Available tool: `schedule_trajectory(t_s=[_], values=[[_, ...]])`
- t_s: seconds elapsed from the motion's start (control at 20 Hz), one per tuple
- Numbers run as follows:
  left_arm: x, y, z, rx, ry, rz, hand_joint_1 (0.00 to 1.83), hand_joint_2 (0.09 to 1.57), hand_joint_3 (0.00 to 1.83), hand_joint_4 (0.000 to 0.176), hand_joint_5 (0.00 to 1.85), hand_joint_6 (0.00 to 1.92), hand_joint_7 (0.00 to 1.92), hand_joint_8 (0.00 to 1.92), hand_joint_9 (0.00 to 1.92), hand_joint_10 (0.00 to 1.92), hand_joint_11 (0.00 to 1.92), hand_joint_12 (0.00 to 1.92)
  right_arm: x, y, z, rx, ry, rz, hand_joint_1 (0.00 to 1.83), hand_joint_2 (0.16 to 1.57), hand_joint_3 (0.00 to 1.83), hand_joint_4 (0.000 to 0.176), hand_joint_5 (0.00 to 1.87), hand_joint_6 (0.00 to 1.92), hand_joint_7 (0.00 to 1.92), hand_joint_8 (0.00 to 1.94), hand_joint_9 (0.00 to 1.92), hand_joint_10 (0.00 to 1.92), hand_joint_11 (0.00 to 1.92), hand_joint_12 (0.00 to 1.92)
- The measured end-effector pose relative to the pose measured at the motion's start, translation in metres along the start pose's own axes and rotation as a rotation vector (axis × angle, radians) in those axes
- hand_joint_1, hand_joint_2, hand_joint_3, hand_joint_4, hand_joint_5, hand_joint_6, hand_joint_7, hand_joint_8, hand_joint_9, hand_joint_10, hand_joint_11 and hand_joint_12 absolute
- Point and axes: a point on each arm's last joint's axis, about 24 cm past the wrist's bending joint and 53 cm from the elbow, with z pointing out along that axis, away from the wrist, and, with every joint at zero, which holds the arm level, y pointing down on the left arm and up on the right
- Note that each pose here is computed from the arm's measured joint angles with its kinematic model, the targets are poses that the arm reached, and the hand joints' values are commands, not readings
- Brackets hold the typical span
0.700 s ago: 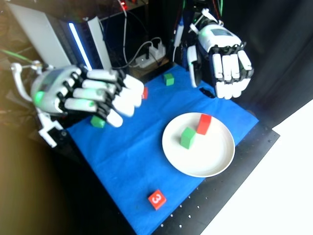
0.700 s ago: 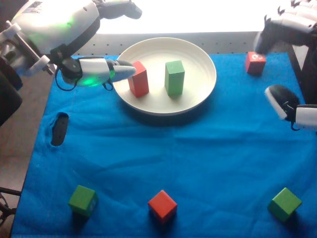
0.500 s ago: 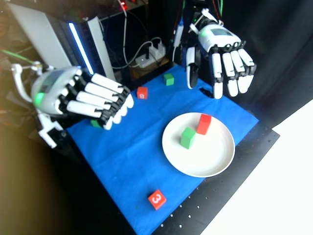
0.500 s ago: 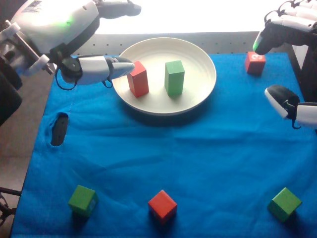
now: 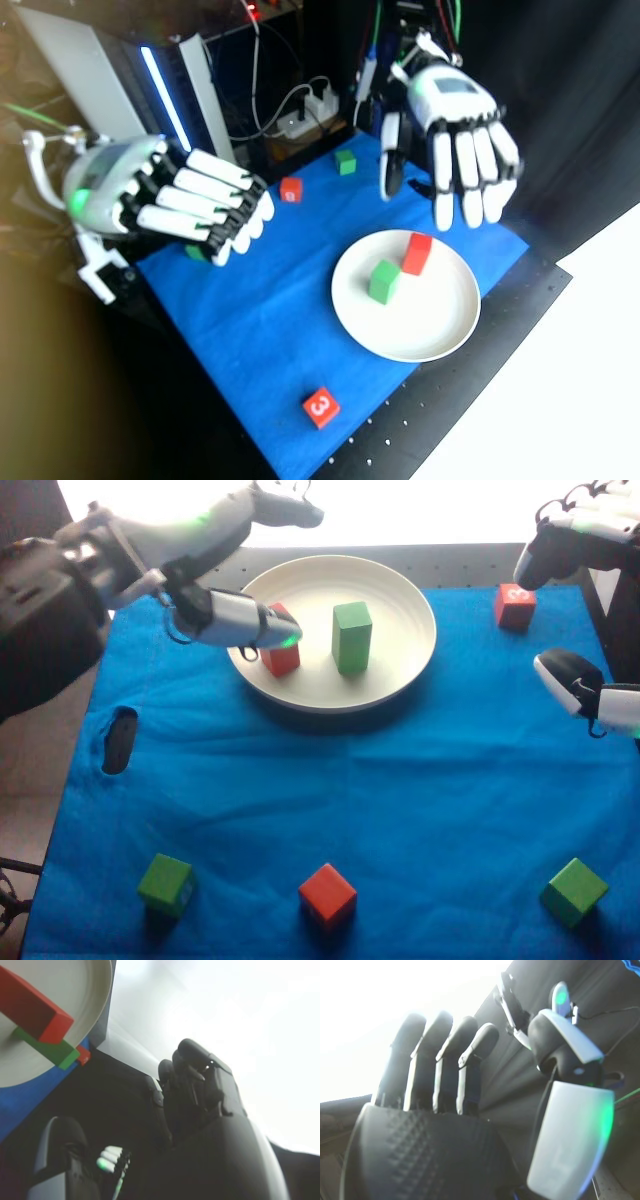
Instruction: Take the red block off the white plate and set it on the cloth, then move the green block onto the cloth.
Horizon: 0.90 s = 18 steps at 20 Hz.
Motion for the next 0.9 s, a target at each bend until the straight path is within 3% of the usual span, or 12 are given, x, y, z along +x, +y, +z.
schedule_trajectory(t_s=[0.1, 0.15, 0.2, 0.25, 0.3, 0.45, 0.5, 0.55, 0.75, 0.8, 0.85, 0.9], values=[[0.015, 0.002, 0.005, -0.005, 0.061, 0.008, 0.93, 0.91, 0.0, 0.02, 0.51, 0.02, 0.48, 0.03, 0.49, 0.15, 0.0, 1.53, 0.0, 0.0, 0.0, 0.0, 0.0, -0.001, 1.14, 0.72, 0.64, 0.0, 0.6, 1.13, 0.57, 1.25, 0.44, 1.46, 0.29, 1.85], [0.02, 0.004, 0.009, -0.011, 0.083, 0.011, 0.94, 0.9, 0.0, 0.014, 0.52, 0.02, 0.49, 0.02, 0.48, 0.16, 0.0, 1.54, 0.0, -0.001, 0.0, 0.002, 0.0, -0.002, 1.12, 0.71, 0.64, 0.0, 0.6, 1.12, 0.57, 1.24, 0.45, 1.45, 0.29, 1.84], [0.022, 0.007, 0.011, -0.017, 0.091, 0.013, 0.93, 0.9, 0.0, 0.024, 0.53, 0.01, 0.51, 0.01, 0.46, 0.26, 0.0, 1.56, 0.0, -0.001, 0.0, 0.001, 0.0, -0.002, 1.13, 0.7, 0.65, 0.0, 0.61, 1.11, 0.57, 1.25, 0.45, 1.46, 0.3, 1.84], [0.024, 0.009, 0.014, -0.022, 0.101, 0.013, 0.94, 0.9, 0.0, 0.019, 0.53, 0.01, 0.52, 0.01, 0.43, 0.37, 0.04, 1.56, 0.0, -0.001, 0.0, 0.001, 0.001, -0.001, 1.13, 0.7, 0.66, 0.0, 0.61, 1.11, 0.57, 1.26, 0.44, 1.47, 0.31, 1.83], [0.027, 0.012, 0.015, -0.029, 0.113, 0.014, 0.96, 0.89, 0.0, 0.0, 0.54, 0.01, 0.53, 0.01, 0.4, 0.51, 0.06, 1.59, 0.0, -0.001, 0.0, 0.001, 0.002, -0.002, 1.14, 0.69, 0.66, 0.0, 0.6, 1.11, 0.56, 1.27, 0.46, 1.48, 0.34, 1.83], [0.041, 0.014, 0.02, -0.037, 0.156, 0.008, 0.99, 0.9, 0.0, 0.006, 0.55, 0.01, 0.49, 0.0, 0.32, 0.51, 0.0, 1.57, 0.0, -0.001, 0.0, 0.001, 0.001, -0.003, 1.15, 0.69, 0.67, 0.0, 0.61, 1.1, 0.58, 1.28, 0.47, 1.49, 0.34, 1.84], [0.045, 0.015, 0.021, -0.04, 0.169, 0.005, 0.98, 0.9, 0.0, 0.0, 0.56, 0.01, 0.52, 0.01, 0.34, 0.56, 0.05, 1.57, 0.0, -0.001, 0.0, 0.001, 0.001, -0.004, 1.13, 0.7, 0.67, 0.0, 0.61, 1.1, 0.58, 1.28, 0.47, 1.5, 0.35, 1.84], [0.048, 0.017, 0.023, -0.045, 0.176, 0.003, 0.95, 0.9, 0.0, 0.012, 0.56, 0.01, 0.52, 0.01, 0.34, 0.57, 0.05, 1.57, 0.0, -0.001, 0.0, 0.001, 0.001, -0.003, 1.13, 0.7, 0.66, 0.0, 0.61, 1.11, 0.58, 1.28, 0.46, 1.5, 0.34, 1.83], [0.06, 0.02, 0.029, -0.057, 0.209, -0.006, 1.01, 0.94, 0.01, 0.015, 0.61, 0.03, 0.56, 0.02, 0.35, 0.59, 0.0, 1.55, 0.0, -0.001, 0.0, 0.001, 0.001, -0.003, 1.15, 0.71, 0.63, 0.0, 0.58, 1.14, 0.56, 1.3, 0.44, 1.52, 0.29, 1.87], [0.062, 0.02, 0.03, -0.058, 0.215, -0.008, 1.06, 0.96, 0.01, 0.0, 0.65, 0.03, 0.61, 0.03, 0.38, 0.66, 0.06, 1.58, 0.0, -0.001, 0.0, 0.001, 0.001, -0.003, 1.16, 0.71, 0.62, 0.0, 0.58, 1.14, 0.55, 1.31, 0.42, 1.54, 0.28, 1.89], [0.064, 0.02, 0.03, -0.06, 0.219, -0.011, 1.1, 0.99, 0.01, 0.0, 0.69, 0.03, 0.69, 0.08, 0.45, 0.91, 0.24, 1.65, 0.0, -0.001, 0.0, 0.001, 0.001, -0.004, 1.18, 0.7, 0.61, 0.0, 0.58, 1.14, 0.55, 1.31, 0.42, 1.54, 0.28, 1.89], [0.065, 0.02, 0.031, -0.062, 0.221, -0.016, 1.13, 1.01, 0.01, 0.0, 0.7, 0.03, 0.73, 0.11, 0.49, 1.01, 0.34, 1.65, 0.0, -0.001, 0.0, 0.001, 0.001, -0.003, 1.21, 0.69, 0.61, 0.0, 0.58, 1.14, 0.55, 1.31, 0.42, 1.55, 0.29, 1.89]])
